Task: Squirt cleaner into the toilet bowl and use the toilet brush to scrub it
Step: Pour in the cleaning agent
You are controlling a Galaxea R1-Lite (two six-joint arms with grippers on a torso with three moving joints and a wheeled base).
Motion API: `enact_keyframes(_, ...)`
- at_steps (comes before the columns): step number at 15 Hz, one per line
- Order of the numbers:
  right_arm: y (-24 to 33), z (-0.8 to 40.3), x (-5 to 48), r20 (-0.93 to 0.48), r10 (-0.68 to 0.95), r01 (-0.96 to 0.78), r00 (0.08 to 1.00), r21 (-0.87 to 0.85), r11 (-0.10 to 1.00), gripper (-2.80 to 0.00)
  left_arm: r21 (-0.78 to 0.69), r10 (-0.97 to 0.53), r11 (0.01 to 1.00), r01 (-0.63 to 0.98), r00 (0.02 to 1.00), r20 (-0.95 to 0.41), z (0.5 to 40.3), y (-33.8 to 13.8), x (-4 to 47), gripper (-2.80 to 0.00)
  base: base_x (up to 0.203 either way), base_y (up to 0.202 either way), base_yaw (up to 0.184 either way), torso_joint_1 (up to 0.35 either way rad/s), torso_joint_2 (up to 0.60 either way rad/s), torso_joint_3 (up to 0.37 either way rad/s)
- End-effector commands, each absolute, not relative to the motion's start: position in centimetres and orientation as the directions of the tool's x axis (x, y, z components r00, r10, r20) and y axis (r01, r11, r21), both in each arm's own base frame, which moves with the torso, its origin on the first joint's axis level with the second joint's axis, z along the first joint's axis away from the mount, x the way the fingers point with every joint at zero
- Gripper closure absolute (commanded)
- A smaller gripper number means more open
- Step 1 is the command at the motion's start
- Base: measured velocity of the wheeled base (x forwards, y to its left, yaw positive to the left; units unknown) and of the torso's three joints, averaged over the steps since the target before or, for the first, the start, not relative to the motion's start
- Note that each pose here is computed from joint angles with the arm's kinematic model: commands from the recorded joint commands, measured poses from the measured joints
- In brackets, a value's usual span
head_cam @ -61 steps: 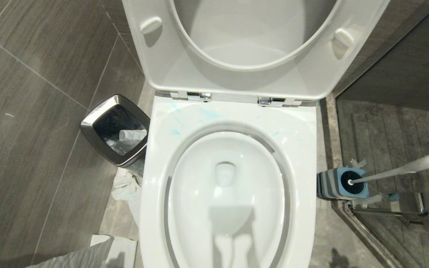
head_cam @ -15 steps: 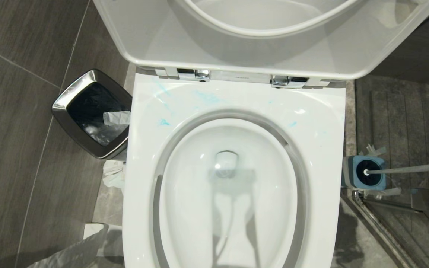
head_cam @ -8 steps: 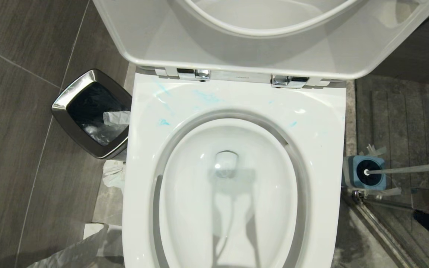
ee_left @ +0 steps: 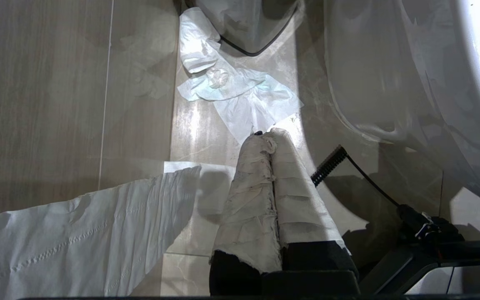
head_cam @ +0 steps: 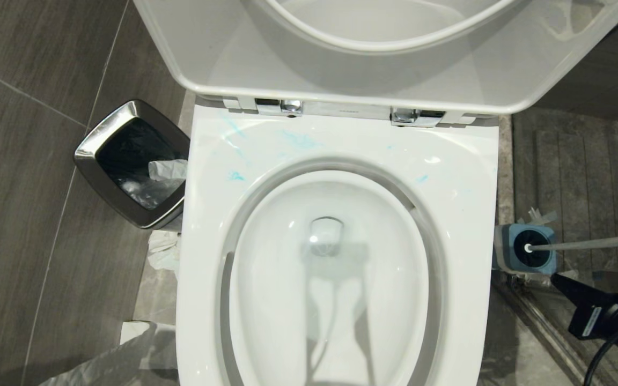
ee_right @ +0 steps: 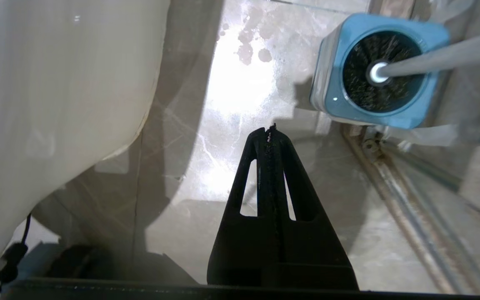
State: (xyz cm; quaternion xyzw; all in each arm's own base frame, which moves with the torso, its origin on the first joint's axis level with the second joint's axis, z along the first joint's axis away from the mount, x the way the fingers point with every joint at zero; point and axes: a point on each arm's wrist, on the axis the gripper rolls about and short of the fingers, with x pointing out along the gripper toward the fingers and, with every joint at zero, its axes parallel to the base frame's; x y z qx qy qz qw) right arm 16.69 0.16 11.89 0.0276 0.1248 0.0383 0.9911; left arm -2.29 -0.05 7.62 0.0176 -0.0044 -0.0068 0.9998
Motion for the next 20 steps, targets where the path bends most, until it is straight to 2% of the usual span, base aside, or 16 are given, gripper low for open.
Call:
enact_keyframes(1, 0.2, 9.9, 17.8, -0.305, 0.083, -0.062, 0.949, 0.075, 0.995, 0.00, 0.035, -0.014, 0.999, 0.014, 1.000, 0.000, 7.4, -0.1, -2.2, 0.00, 0.000, 0.000, 0.000, 0.000, 0.00, 0.000)
enact_keyframes(5, 0.2, 10.6, 17.4, -0.181, 0.078, -0.071, 0.980, 0.047, 0.996, 0.00, 0.035, -0.013, 0.999, 0.013, 1.000, 0.001, 7.4, 0.0, -2.2, 0.00, 0.000, 0.000, 0.000, 0.000, 0.00, 0.000)
enact_keyframes(10, 0.9, 10.9, 19.0, -0.149, 0.117, -0.111, 0.982, 0.049, 0.993, 0.00, 0.035, -0.012, 0.999, 0.012, 1.000, 0.000, 7.4, 0.0, -2.2, 0.00, 0.000, 0.000, 0.000, 0.000, 0.00, 0.000)
enact_keyframes(13, 1.1, 9.6, 19.8, -0.182, 0.157, -0.164, 0.971, -0.028, 0.986, 0.00, 0.036, -0.014, 0.999, 0.014, 1.000, 0.000, 7.4, -0.1, -2.2, 0.00, 0.000, 0.000, 0.000, 0.000, 0.00, 0.000)
enact_keyframes(15, 1.1, 9.3, 20.8, -0.178, 0.253, -0.260, 0.951, -0.016, 0.965, 0.00, 0.035, -0.014, 0.999, 0.013, 1.000, 0.002, 7.4, -0.1, -2.2, 0.00, 0.000, 0.000, 0.000, 0.000, -0.01, 0.001)
enact_keyframes(20, 1.0, 6.9, 26.1, -0.210, 0.254, -0.245, 0.944, 0.070, 0.967, 0.00, 0.035, -0.012, 0.999, 0.012, 1.000, 0.000, 7.4, 0.0, -2.2, 0.00, 0.000, 0.000, 0.000, 0.001, -0.01, 0.001)
